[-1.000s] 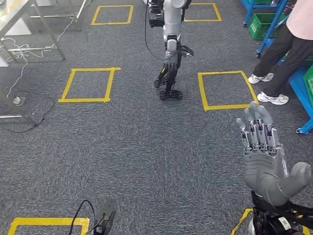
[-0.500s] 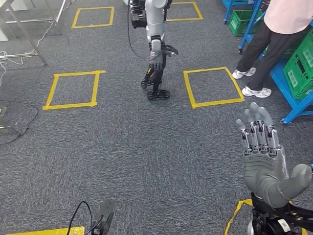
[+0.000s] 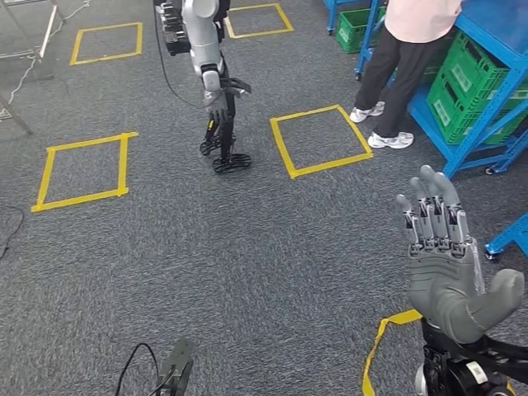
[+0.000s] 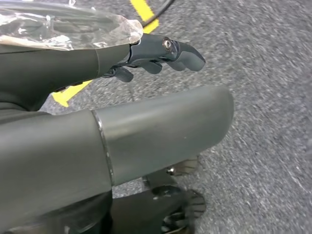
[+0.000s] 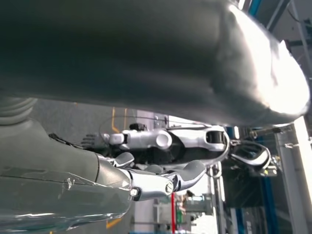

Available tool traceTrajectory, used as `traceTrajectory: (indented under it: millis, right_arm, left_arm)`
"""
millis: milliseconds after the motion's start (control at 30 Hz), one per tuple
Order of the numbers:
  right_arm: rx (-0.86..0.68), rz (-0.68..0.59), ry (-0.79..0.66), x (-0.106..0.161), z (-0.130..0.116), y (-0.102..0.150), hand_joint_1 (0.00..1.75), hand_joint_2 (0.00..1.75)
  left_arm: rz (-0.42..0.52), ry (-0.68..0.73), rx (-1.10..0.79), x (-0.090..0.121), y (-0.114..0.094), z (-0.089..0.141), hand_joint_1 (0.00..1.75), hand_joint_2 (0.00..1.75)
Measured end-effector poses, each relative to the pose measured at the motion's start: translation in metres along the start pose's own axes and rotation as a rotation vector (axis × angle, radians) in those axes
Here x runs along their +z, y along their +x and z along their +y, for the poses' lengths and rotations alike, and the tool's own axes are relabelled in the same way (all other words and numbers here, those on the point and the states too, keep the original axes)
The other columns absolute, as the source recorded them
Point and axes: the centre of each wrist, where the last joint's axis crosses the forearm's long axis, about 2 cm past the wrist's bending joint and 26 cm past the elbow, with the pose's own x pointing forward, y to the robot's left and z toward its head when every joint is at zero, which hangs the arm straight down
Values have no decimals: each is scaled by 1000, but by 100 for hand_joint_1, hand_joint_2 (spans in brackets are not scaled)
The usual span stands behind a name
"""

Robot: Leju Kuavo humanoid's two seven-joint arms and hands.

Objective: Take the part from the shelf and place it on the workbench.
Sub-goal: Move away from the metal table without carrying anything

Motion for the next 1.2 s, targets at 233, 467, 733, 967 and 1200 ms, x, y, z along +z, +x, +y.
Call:
traceTrajectory:
  millis: [233,467,733,967,1200]
  right_arm:
    - [-1,-2,5,-3,0,0,0,0]
    - [-7,13,8,-2,1,-1,0,0]
    - [-10,17,10,-3,2,-1,0,0]
    - [-15,30,4,1,3,-3,0,0]
    - [-9,39,-9,5,4,-3,0,0]
  left_arm:
    - [-2,4,-1,0,1,0,0,0]
    - [-4,4,-5,-1,2,0,0,0]
    - [-9,7,-7,-2,5,2,0,0]
    - [0,2,-9,0,1,1,0,0]
    - [-7,-9,-11,0,3,-2,0,0]
